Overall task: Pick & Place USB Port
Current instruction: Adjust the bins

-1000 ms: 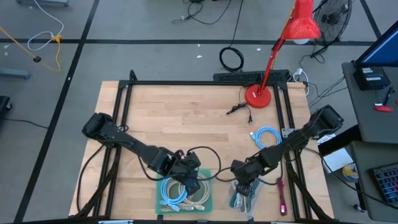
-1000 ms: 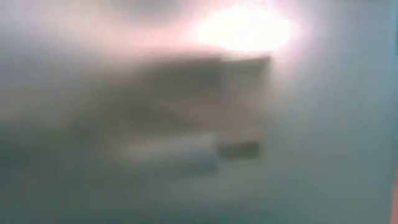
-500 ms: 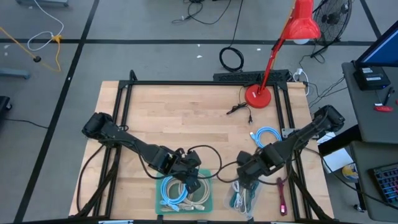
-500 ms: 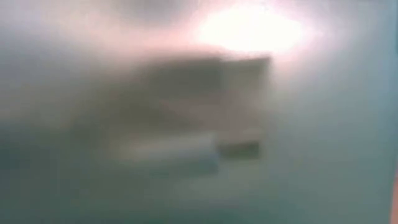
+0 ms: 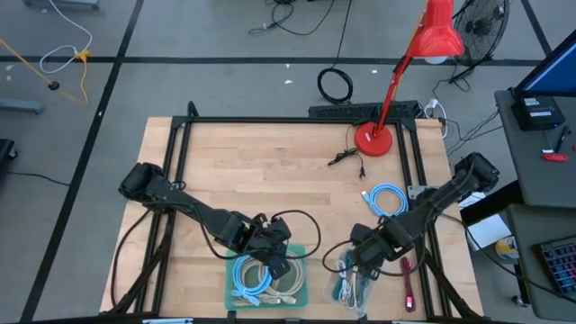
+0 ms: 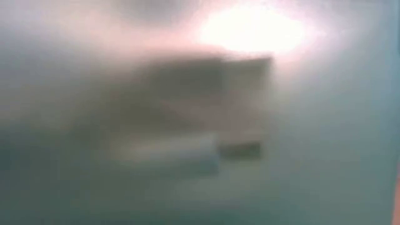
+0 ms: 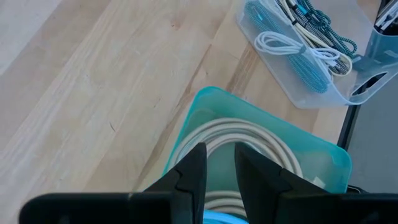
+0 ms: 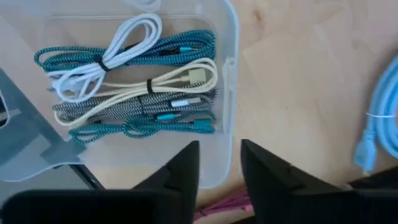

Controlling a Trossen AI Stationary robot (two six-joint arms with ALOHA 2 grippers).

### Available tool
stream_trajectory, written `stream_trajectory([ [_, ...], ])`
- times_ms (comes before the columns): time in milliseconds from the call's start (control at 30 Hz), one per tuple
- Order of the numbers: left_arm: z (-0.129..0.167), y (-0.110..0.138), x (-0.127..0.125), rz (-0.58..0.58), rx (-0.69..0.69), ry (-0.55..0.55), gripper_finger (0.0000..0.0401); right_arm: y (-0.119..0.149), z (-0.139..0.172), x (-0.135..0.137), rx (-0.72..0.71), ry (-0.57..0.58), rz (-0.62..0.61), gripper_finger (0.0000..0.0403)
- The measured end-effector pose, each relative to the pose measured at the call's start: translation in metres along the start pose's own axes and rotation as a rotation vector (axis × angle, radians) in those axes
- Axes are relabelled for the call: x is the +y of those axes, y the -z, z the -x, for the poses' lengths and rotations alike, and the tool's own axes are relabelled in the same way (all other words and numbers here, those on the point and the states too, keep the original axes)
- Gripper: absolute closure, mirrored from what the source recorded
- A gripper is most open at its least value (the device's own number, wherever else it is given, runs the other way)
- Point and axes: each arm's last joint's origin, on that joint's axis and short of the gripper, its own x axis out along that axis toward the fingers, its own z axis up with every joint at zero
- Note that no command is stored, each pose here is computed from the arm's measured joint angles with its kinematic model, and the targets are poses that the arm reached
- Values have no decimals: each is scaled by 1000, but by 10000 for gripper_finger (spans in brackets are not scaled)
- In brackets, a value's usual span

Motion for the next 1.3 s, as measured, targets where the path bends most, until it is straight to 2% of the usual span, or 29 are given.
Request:
stream_trajectory([
  [233, 0, 0, 0, 4, 0, 0, 313, 0, -23, -4, 2, 0, 7, 229],
  [400, 0, 1, -1, 8, 1, 2, 313, 3, -40, -13, 24, 50, 2, 224],
  [633, 1, 2, -2, 7, 1, 4, 313, 6, -53, -22, 49, 94, -4, 270],
  [900, 1, 2, -1, 9, -5, -1, 313, 2, -53, -15, 15, 23, 61, 392],
  [1100, 1, 2, -1, 9, -5, -1, 313, -1, -53, -9, -16, -34, 103, 398],
  [1300, 1, 2, -1, 11, -6, -2, 313, -1, -53, -8, -28, -43, 182, 400],
])
